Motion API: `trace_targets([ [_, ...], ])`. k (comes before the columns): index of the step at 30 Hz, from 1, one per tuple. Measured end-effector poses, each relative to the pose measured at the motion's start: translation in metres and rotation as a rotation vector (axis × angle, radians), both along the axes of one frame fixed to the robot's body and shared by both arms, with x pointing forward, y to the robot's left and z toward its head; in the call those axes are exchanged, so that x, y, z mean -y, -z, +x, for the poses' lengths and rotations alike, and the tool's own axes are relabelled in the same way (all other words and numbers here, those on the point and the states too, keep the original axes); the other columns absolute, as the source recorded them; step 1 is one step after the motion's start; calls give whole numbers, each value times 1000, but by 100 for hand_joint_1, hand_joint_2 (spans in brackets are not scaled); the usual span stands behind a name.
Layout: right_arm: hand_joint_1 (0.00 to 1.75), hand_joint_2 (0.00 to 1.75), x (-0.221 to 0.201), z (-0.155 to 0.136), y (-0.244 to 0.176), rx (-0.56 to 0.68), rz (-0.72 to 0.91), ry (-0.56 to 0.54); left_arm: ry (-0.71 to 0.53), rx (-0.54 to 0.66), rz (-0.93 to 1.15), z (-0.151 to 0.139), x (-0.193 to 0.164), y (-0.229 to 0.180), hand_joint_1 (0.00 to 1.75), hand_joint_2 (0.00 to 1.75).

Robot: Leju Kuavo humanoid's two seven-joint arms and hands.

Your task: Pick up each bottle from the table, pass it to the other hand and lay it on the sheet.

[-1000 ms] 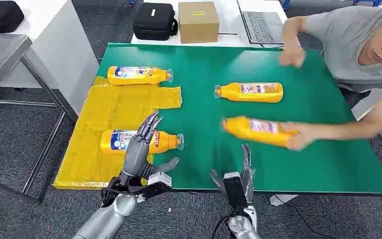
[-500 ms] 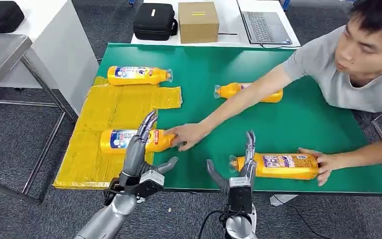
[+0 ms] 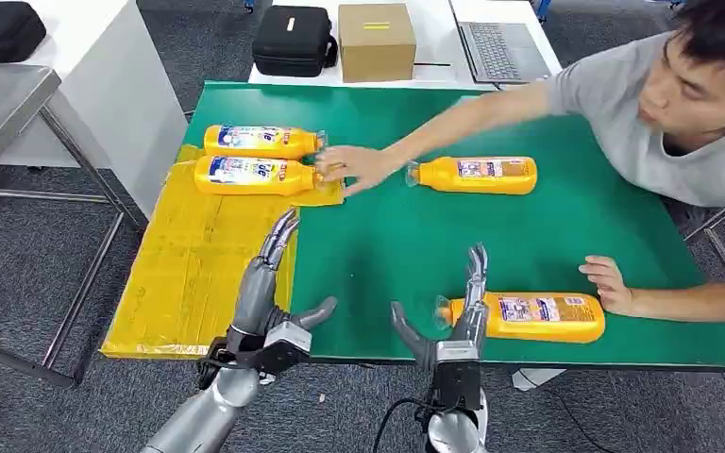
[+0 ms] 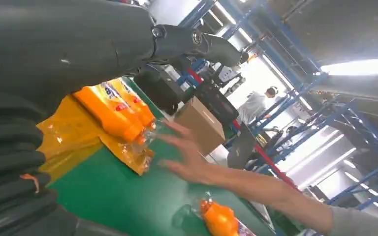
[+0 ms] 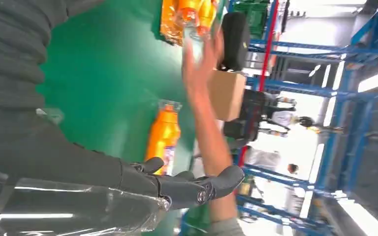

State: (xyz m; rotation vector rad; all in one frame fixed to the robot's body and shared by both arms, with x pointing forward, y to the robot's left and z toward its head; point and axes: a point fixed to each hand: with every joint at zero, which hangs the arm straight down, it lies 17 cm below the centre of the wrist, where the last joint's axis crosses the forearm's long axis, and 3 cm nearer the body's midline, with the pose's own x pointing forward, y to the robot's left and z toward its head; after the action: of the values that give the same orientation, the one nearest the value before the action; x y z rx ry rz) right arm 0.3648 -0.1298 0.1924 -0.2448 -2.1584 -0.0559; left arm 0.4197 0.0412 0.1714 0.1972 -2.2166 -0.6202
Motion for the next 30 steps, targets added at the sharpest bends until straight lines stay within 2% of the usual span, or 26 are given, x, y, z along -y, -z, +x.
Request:
trace_targets([
  [10, 0, 175, -10, -5, -16, 41, -11, 9, -72, -58, -131, 6, -27, 5, 0, 175],
  [15, 0, 175, -16, -10, -30, 120, -152, 43, -57, -73, -154, 5, -25, 5, 0, 175],
  [22, 0, 175, -1, -11, -30, 121, -177, 93, -37, -83, -187, 6, -20, 1, 0, 175],
  [30, 0, 175, 22, -19, -50, 230, -421, 217, -19, -94, -207, 5, -18, 0, 0, 175],
])
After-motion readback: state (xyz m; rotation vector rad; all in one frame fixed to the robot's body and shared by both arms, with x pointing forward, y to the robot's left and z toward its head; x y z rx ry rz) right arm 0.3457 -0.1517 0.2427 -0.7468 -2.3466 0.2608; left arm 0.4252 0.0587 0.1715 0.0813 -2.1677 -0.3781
